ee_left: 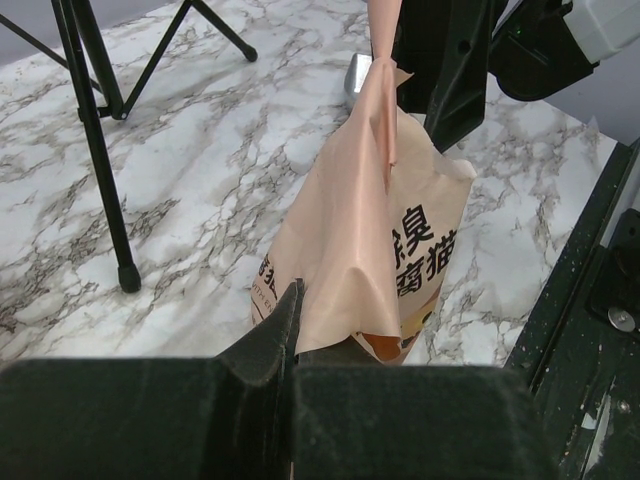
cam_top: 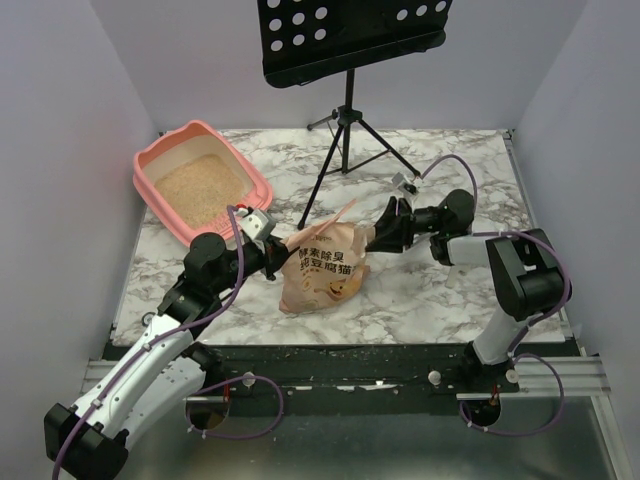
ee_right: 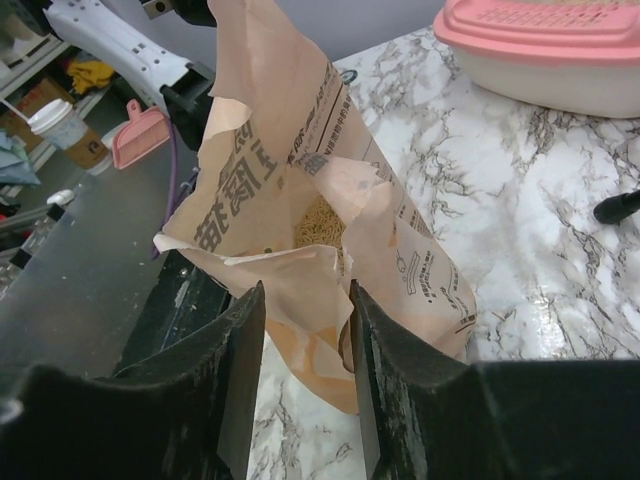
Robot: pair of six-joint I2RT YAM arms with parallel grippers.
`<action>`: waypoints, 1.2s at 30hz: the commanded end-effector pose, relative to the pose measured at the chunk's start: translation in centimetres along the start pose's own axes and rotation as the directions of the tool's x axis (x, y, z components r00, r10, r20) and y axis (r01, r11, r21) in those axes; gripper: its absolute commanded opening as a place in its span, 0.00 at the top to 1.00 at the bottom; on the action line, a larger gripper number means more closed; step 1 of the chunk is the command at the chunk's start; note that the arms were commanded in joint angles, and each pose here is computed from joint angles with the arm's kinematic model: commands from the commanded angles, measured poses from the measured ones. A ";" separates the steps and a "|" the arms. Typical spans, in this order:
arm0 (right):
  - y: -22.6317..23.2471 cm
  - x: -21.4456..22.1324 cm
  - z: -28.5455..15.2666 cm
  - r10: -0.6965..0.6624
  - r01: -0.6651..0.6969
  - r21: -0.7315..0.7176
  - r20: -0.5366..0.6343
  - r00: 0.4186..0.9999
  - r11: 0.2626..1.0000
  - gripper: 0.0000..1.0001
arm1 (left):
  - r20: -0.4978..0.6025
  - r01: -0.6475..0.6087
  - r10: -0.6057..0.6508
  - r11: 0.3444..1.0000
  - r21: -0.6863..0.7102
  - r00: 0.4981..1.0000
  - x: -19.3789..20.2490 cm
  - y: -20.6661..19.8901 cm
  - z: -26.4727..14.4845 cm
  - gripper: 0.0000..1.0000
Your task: Fill the litter box with clean litter
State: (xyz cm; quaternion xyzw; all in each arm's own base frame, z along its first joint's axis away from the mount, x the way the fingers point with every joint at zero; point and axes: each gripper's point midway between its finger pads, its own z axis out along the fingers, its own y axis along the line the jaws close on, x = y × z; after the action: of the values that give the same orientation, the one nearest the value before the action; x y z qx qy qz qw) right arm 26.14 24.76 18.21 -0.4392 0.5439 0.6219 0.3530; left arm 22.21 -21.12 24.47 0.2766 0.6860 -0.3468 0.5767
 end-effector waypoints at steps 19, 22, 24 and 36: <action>3.6 -3.5 -0.2 0.035 -0.076 0.161 0.249 0.968 0.984 0.99 | 0.019 0.095 -0.095 0.995 -0.009 0.995 -1.5 -0.5 -0.3 1.00; 4.1 -1.3 -1.1 0.140 -0.210 0.264 0.259 0.956 0.941 0.99 | 0.022 0.155 -0.156 0.988 0.012 0.988 -1.4 -1.2 -0.6 1.00; 3.5 0.2 -2.0 0.164 -0.247 0.390 0.234 0.958 0.887 0.99 | -0.011 0.211 -0.211 0.977 0.018 0.977 -0.6 -1.6 -0.9 1.00; 6.1 5.1 -4.0 0.487 -0.588 0.522 0.333 0.808 0.618 0.99 | -0.246 0.485 -0.475 0.874 -0.022 0.845 5.4 -3.2 -1.0 1.00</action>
State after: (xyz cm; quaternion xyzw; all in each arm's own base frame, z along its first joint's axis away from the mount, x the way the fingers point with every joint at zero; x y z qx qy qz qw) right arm 20.57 20.54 18.69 -0.1546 0.7409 0.5313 0.3806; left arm 20.08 -22.86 22.05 0.1819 0.7577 -0.4469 0.4395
